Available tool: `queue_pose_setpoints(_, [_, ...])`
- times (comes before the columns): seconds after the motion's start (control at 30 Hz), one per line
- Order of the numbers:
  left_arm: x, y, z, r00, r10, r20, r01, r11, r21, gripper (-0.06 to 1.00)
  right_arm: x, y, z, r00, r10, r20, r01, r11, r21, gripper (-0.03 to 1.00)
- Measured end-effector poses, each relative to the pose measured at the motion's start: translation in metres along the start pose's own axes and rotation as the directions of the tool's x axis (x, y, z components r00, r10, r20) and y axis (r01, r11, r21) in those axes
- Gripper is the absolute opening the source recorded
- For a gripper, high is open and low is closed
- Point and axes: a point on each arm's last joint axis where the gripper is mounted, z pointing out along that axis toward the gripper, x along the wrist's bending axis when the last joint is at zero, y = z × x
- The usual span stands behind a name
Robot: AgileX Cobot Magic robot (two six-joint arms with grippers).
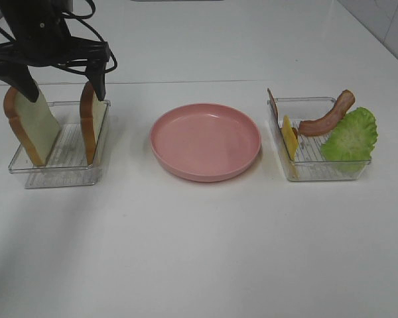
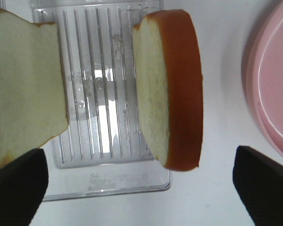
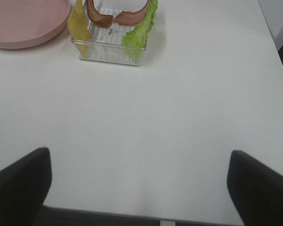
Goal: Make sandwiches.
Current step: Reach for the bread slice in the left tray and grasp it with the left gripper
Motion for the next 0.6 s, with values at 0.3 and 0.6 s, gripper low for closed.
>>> queue_pose_setpoints(0.3, [-0.003, 0.008, 0.036, 1.0, -0.006, 0.015, 0.007, 1.0, -0.02, 0.97, 0.0, 0.0, 0.0, 1.0, 0.0, 0.0, 0.0, 1.0, 0.0, 0.98])
queue_pose_setpoints(0.6, [-0.004, 0.013, 0.039, 0.999, -0.006, 0.033, 0.009, 0.997, -0.077, 0.72, 0.0, 0.0, 0.0, 1.0, 0.0, 0.0, 0.0, 1.0, 0.0, 0.98])
